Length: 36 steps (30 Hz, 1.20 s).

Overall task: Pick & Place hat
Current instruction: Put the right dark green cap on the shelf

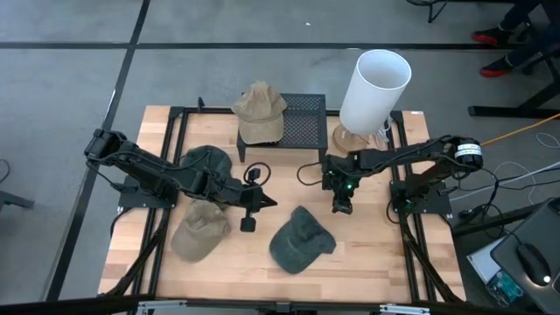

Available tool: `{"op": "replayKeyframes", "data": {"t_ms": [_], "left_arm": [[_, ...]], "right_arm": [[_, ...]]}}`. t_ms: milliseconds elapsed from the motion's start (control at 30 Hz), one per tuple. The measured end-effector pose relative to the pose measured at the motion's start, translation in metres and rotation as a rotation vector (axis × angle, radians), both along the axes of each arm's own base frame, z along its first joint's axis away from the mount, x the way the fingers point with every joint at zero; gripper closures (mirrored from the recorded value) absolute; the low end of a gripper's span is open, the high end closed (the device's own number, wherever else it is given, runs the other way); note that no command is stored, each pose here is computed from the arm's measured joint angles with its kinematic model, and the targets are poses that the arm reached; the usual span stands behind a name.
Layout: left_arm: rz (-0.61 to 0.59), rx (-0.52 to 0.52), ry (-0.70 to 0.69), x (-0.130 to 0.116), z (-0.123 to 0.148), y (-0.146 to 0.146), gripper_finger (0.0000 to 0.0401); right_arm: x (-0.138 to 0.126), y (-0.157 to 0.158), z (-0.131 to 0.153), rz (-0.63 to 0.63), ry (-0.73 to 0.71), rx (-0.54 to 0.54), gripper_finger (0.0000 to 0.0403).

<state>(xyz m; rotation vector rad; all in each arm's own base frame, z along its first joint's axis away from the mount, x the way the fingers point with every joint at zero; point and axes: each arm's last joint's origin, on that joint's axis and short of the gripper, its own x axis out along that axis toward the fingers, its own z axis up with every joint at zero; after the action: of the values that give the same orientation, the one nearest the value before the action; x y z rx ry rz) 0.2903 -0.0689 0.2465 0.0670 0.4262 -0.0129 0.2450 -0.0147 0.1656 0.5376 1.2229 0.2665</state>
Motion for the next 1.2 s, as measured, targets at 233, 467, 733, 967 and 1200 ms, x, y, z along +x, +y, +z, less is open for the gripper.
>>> {"op": "replayKeyframes", "data": {"t_ms": [233,467,733,967,1200], "left_arm": [[-0.02,-0.022,-0.033,0.001,0.003,-0.002,0.04],[-0.064,-0.026,-0.064,0.0,0.004,-0.016,0.04],[-0.119,0.036,-0.058,0.013,0.005,-0.03,0.04],[-0.122,0.07,0.014,0.03,-0.003,-0.035,0.04],[-0.169,0.079,0.1,0.05,-0.014,-0.043,0.0398]], "right_arm": [[-0.008,0.01,-0.009,0.021,0.079,-0.131,0.025],[-0.02,0.023,-0.033,-0.017,0.074,-0.136,0.0249],[-0.028,0.035,-0.049,-0.117,0.058,-0.142,0.0249],[-0.025,0.035,-0.05,-0.206,0.028,-0.202,0.025],[-0.014,0.035,-0.045,-0.253,-0.089,-0.205,0.025]]}}
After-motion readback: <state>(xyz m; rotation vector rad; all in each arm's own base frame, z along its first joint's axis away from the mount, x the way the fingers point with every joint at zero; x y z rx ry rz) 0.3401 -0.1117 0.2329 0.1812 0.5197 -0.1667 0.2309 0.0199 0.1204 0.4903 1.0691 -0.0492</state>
